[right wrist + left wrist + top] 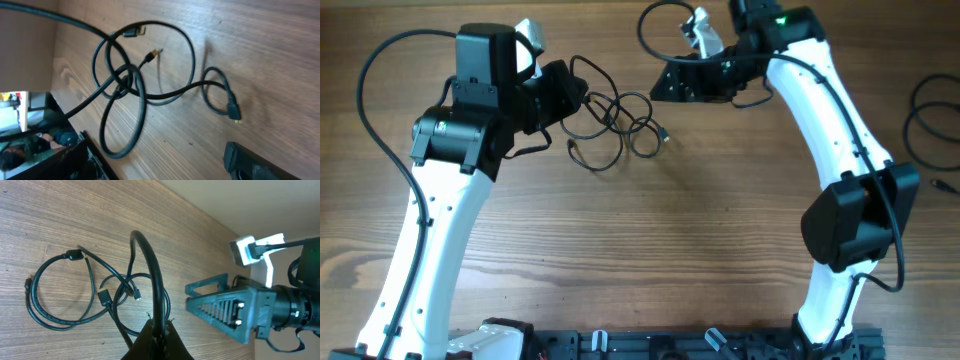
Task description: Untangle cables
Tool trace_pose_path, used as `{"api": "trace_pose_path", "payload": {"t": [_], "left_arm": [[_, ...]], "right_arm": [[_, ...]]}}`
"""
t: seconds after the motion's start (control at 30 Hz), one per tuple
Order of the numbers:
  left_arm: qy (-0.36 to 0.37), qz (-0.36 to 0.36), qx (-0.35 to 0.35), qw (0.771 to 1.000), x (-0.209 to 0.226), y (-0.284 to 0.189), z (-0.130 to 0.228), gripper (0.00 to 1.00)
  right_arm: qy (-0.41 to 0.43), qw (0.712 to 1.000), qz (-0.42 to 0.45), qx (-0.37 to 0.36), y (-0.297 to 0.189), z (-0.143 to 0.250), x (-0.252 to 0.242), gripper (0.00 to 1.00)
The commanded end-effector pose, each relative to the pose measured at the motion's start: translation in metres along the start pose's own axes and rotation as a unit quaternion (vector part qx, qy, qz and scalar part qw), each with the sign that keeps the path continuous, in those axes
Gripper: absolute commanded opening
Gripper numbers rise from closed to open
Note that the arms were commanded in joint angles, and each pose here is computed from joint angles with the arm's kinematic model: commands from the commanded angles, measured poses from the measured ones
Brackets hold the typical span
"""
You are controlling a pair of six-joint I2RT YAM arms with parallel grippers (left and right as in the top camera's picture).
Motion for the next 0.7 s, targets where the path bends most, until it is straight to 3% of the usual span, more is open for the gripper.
{"api": "trace_pose_path", "payload": {"t": [0.0,0.03,0.17,0.3,0.33,0.37,0.47,0.57,0.67], "left_arm": [[-0.01,-0.004,-0.007,1.0,0.002,-0.002,-0.003,0.04],[-0.01,-0.004,-0.007,1.0,0.003,-0.002,-0.003,0.04],[-0.01,-0.006,-0.008,1.0,0.003,-0.002,-0.003,0.04],[-0.034,-0.01,-0.011,0.999,0.008,-0.004,-0.007,0.04],[-0.034,-0.011,-0.012,0.999,0.008,-0.004,-0.007,0.04],[-0.035,-0.014,-0.013,0.999,0.01,-0.004,-0.008,0.04],[-0.052,-0.118,-0.065,0.99,0.049,-0.011,-0.02,0.04],[-0.088,-0.192,-0.101,0.972,0.082,-0.024,-0.028,0.04],[-0.114,-0.212,-0.112,0.964,0.099,-0.033,-0.036,0.04]], "right_arm": [[0.026,0.997,0.072,0.02,0.017,0.004,-0.002,0.83],[0.027,0.997,0.071,0.03,0.027,0.006,0.001,0.78],[0.089,0.988,0.115,0.048,0.057,0.012,-0.024,0.41],[0.09,0.984,0.15,0.031,0.055,0.005,-0.036,0.26],[0.088,0.983,0.159,0.029,0.055,0.004,-0.039,0.09],[0.088,0.983,0.162,0.024,0.052,0.002,-0.041,0.04],[0.071,0.978,0.197,-0.021,-0.001,-0.011,-0.051,0.04],[0.08,0.947,0.289,-0.113,-0.107,-0.016,-0.059,0.04],[0.089,0.903,0.384,-0.172,-0.196,0.0,-0.062,0.04]]}}
Point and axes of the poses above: each gripper's point midway between its finger pads, its own y axis out along the fingers, its own x axis along the line the jaws close on, z = x × y, the point moved 2 cm from there along -y, back along the fingers, and after that the axes turned 10 degrees about -y, right-handed, at the moved point
